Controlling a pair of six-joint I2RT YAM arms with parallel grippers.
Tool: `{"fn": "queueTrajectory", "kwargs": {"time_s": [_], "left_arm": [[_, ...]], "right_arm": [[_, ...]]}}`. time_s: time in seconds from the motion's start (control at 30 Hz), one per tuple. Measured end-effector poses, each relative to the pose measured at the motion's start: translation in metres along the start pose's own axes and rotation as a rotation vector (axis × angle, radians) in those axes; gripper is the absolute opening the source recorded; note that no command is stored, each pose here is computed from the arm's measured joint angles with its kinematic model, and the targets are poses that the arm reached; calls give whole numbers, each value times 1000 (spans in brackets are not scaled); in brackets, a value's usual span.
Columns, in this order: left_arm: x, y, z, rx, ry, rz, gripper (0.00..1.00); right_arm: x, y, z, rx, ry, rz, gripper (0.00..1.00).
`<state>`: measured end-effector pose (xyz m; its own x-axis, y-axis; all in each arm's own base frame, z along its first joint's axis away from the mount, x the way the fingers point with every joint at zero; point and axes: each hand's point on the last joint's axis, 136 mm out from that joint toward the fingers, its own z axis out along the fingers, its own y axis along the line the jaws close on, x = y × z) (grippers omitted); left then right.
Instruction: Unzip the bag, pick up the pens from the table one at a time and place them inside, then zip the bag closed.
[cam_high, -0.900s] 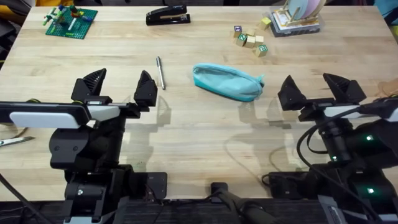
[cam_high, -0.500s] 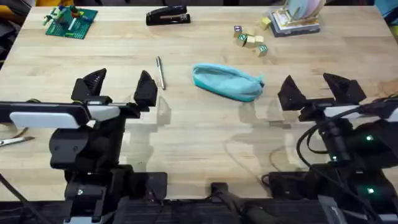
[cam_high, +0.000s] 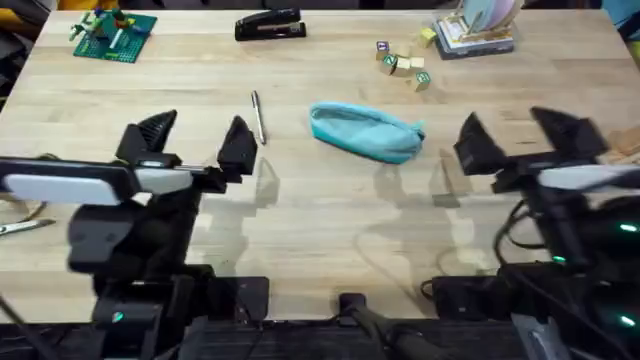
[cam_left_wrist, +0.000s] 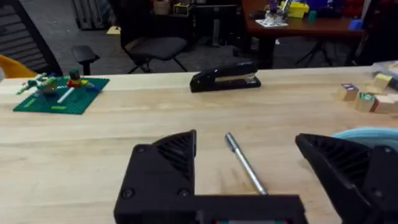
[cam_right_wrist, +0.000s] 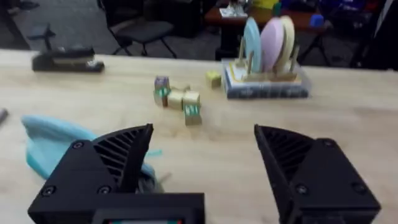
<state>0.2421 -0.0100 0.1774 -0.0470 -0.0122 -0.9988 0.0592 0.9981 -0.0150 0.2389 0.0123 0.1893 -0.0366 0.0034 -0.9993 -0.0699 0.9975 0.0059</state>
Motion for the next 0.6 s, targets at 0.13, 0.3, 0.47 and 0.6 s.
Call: {"fn": "queueTrajectory", "kwargs": {"time_s": [0.13,0.3,0.47,0.6], "left_arm": [[-39,-2,-11,4,-48,9,992],[-85,-3,-19,5,-72,54,992],[-124,-5,-11,17,-51,96,992],[-144,-5,8,23,-6,106,992]], "right_arm": [[-53,3,-18,-9,-70,-5,998],[-98,5,-39,-12,-86,-7,996],[-132,6,-48,-13,-82,-6,998],[-151,6,-49,-13,-31,-3,998]]}}
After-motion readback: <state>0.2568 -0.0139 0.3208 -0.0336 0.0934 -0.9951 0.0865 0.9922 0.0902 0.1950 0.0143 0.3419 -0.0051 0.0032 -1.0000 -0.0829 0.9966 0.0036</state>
